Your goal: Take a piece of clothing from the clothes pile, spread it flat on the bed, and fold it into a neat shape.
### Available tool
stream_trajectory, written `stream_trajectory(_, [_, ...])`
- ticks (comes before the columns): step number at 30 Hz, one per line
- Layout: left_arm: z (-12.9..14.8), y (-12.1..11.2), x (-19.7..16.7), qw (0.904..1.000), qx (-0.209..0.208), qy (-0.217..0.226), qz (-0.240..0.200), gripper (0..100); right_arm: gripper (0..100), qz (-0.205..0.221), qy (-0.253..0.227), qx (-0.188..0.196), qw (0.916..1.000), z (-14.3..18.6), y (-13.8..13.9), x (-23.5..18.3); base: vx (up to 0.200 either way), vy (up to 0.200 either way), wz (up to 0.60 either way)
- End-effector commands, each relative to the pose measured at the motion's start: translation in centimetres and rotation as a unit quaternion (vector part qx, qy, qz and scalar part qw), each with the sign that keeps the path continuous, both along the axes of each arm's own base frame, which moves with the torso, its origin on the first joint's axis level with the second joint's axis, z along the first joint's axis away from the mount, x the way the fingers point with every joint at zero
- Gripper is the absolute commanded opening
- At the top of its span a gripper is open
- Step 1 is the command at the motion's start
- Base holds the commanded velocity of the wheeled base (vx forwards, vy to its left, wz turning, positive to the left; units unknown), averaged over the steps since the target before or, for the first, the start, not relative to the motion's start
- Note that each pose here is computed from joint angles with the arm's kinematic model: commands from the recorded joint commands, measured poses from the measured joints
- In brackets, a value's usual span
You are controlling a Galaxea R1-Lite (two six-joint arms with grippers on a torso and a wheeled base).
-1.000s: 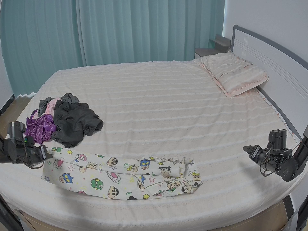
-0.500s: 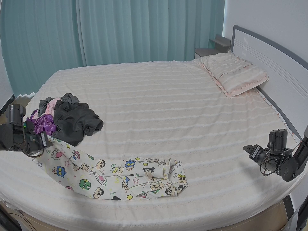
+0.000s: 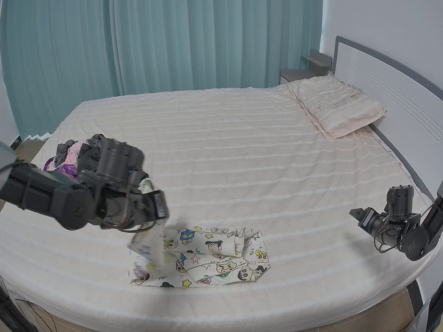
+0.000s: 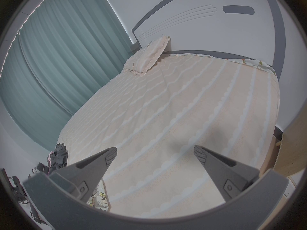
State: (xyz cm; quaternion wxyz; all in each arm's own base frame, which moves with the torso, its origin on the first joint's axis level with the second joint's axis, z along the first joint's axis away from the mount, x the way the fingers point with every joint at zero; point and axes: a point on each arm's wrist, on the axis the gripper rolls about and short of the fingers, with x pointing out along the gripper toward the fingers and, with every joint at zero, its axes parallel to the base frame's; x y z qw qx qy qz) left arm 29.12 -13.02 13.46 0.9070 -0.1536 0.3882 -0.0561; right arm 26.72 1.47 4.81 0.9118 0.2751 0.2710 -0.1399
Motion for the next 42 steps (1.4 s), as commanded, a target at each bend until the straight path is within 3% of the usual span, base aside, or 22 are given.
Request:
stream_trajectory(1, [-3.6,-8.5,1.9,0.9992,-0.004,0.022,-0.033,0,100,0.000,0.000,0.000,1.0000,0.0,0.0,0.0,0.000,0.000,0.00])
stream_trajectory(7, [-4.7,-11.1,3.7,0.9990,-0.026,0.019,-0.030,0,100,0.000,0.001,-0.001,1.0000,-0.1,0.0,0.1,0.000,0.000,0.00])
stream_trajectory(15, [-4.6,-11.2,3.8,0.9982,-0.039,0.022,-0.039,0,100,0.001,0.004,-0.001,1.0000,-0.3,0.1,0.1,0.000,0.000,0.00])
stream_trajectory(17, [-4.0,-11.6,4.2,0.9965,-0.063,0.014,-0.054,0,100,0.001,0.006,-0.001,1.0000,-0.4,0.1,0.1,0.000,0.000,0.00])
stream_trajectory(26, [-3.9,-11.9,4.2,0.9920,-0.086,0.027,-0.088,0,100,0.000,0.007,-0.001,1.0000,-0.4,0.0,0.2,0.000,0.000,0.00])
stream_trajectory(31, [-4.0,-12.1,4.4,0.9910,-0.097,0.012,-0.092,0,100,0.000,0.007,-0.001,1.0000,-0.5,0.0,0.2,0.000,0.000,0.00])
stream_trajectory(32, [-4.0,-12.1,4.4,0.9909,-0.097,0.013,-0.093,100,100,0.000,0.008,-0.001,1.0000,-0.5,0.0,0.2,0.000,0.000,0.00])
stream_trajectory(42, [-4.4,-11.8,4.2,0.9925,-0.089,0.019,-0.082,100,100,0.001,0.016,-0.003,0.9999,-0.9,0.1,0.2,0.000,0.000,0.00])
